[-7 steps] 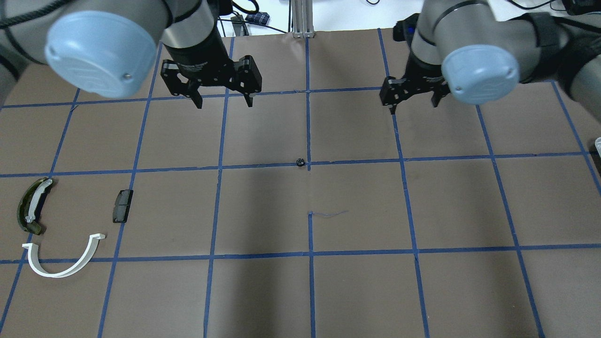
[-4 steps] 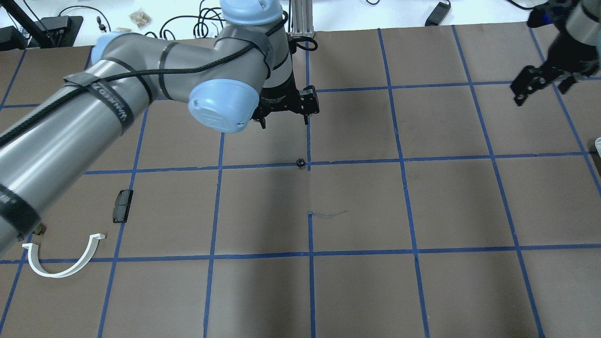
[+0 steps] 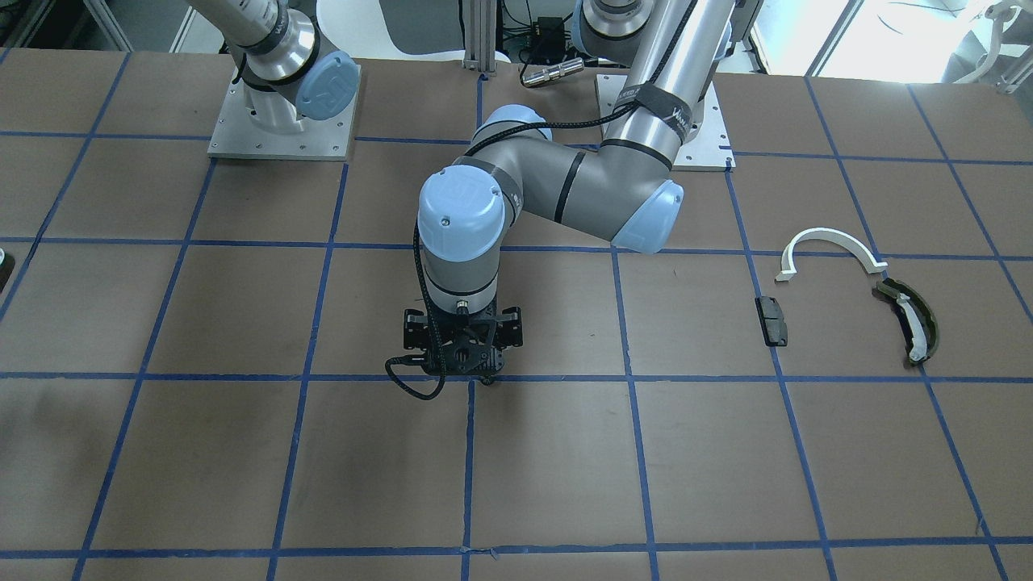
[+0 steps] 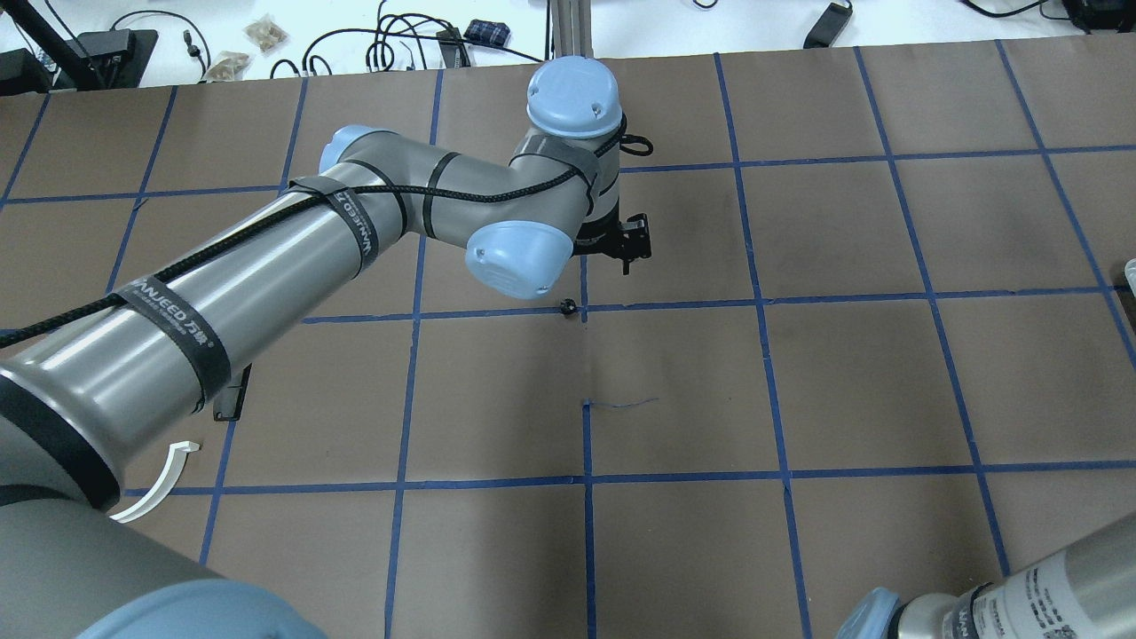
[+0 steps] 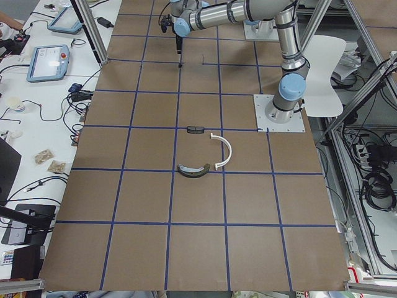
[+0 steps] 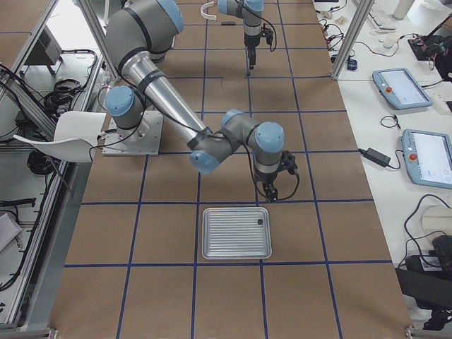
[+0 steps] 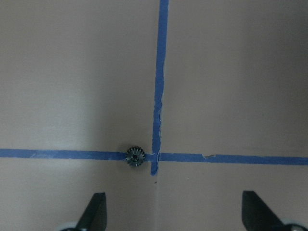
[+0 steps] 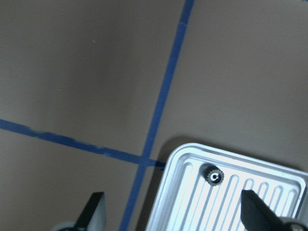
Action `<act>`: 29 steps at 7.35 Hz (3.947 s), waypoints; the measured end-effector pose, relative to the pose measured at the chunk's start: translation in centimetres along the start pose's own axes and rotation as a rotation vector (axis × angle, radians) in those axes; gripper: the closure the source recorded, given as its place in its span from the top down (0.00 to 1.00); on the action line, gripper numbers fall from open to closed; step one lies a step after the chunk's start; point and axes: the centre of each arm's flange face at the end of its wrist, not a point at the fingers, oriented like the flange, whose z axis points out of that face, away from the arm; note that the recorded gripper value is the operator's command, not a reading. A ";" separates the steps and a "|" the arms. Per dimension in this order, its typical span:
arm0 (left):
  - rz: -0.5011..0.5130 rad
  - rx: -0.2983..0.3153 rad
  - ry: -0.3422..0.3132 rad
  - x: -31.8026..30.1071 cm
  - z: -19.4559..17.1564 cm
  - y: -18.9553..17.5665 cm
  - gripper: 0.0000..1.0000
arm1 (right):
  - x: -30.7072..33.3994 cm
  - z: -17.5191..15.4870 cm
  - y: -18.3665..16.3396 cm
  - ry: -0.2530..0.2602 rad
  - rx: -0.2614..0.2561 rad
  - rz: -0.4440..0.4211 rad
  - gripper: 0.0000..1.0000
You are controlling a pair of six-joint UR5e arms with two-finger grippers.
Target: Place bearing gear from tray to pile
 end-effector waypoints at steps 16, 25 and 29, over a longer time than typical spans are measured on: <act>0.030 -0.030 0.010 -4.0 7.3 -0.2 0.00 | 5.3 8.2 3.2 -0.080 -0.001 0.080 0.13; 0.332 -0.088 -0.099 -48.1 -1.3 -2.1 0.00 | -14.3 -13.4 -7.3 -0.093 -0.152 0.241 0.12; 0.340 0.025 0.013 -60.8 3.4 2.7 0.66 | -41.6 -18.1 -15.9 -0.065 -0.177 0.480 0.12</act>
